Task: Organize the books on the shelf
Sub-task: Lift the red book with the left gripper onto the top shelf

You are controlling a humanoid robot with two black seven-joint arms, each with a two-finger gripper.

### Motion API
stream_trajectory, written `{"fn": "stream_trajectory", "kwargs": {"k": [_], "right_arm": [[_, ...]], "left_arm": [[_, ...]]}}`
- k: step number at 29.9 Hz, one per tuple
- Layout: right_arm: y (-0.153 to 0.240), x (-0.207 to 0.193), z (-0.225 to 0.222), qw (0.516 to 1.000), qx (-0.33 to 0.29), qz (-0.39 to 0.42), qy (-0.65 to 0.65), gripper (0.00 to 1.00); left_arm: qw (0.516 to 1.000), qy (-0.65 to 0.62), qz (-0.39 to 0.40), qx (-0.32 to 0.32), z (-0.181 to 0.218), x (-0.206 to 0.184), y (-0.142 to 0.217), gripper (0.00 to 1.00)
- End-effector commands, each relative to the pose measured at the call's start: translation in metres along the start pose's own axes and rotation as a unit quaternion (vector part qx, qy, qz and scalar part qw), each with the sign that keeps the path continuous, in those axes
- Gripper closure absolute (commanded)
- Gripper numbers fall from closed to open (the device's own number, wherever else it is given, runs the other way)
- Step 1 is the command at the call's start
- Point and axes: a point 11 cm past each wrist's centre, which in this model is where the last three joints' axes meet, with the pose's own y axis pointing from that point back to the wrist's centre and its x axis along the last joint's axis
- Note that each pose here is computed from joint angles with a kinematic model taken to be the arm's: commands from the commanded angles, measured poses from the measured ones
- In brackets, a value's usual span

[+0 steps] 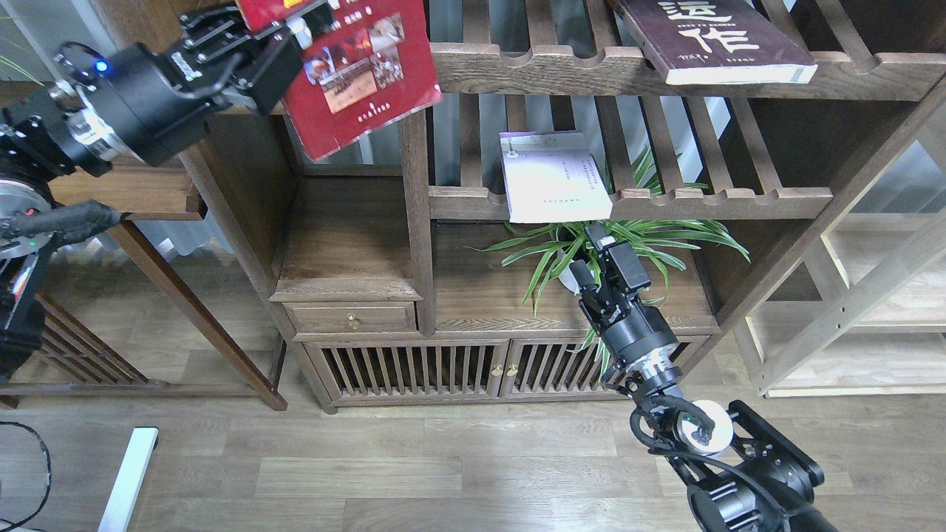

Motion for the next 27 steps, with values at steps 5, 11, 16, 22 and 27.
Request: {"fn": "stream_trajectory", "kwargs": {"k": [5,11,16,22,27], "right_arm": [[0.001,0.002,0.004,1.0,-0.007,0.002,0.005,0.04],[0.003,0.005,0.013,1.0,-0.022,0.007,0.007,0.04],[0.003,0.007,0.021,0.999,-0.032,0.01,0.005,0.04],[0.005,0.01,0.03,0.999,-0.046,0.014,0.004,0.04],[0.003,0.008,0.033,0.999,-0.049,0.01,0.004,0.04]], "left_arm": [[0.999,-0.007,0.032,-0.037,0.022,0.016,0.016,0.98],[0.994,0.005,0.097,-0.053,0.026,0.039,0.04,0.98],[0.987,0.018,0.149,-0.064,0.027,0.056,0.056,0.98],[0.978,0.032,0.197,-0.064,0.022,0.068,0.058,0.98],[0.97,0.029,0.232,-0.06,0.015,0.08,0.061,0.98]]}}
